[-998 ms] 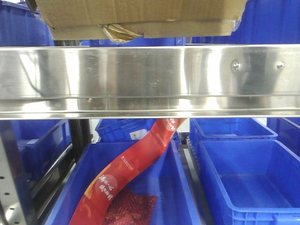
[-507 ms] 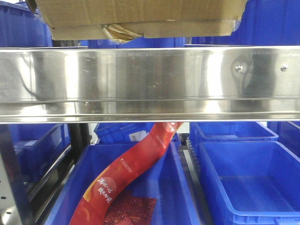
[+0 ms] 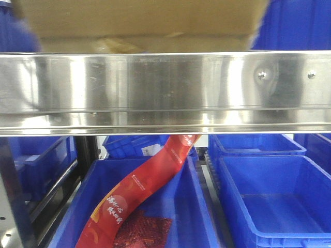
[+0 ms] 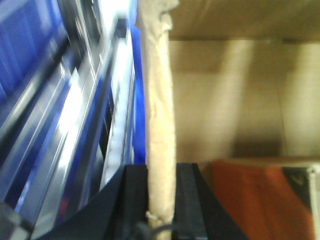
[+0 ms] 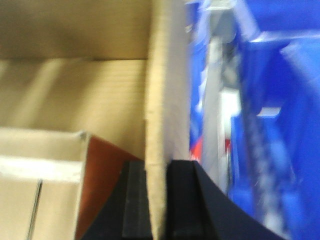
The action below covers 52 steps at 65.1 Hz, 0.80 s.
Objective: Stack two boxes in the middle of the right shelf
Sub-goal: 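Push the boxes forward onto the middle shelf with both grippers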
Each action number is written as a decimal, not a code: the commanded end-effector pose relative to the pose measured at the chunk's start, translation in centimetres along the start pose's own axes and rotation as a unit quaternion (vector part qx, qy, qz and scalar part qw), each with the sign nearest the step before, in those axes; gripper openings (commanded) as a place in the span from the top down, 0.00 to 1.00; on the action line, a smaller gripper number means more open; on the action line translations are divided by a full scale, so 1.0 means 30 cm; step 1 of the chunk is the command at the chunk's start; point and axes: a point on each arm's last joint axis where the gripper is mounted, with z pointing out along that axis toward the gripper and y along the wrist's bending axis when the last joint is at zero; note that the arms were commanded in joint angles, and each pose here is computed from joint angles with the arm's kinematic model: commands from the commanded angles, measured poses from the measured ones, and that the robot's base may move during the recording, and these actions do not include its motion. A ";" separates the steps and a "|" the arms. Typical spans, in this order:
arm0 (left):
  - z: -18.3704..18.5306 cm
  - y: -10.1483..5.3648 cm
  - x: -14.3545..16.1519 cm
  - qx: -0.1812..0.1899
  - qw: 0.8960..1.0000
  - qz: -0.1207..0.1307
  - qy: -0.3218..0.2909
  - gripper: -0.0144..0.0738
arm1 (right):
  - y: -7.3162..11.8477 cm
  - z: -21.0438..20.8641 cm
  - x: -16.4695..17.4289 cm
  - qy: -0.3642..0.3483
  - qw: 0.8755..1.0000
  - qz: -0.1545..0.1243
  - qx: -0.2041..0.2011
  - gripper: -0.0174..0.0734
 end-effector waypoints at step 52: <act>0.019 0.028 -0.014 0.016 1.000 -0.009 -0.006 0.39 | 0.043 0.054 -0.018 -0.048 0.998 -0.029 0.002 0.35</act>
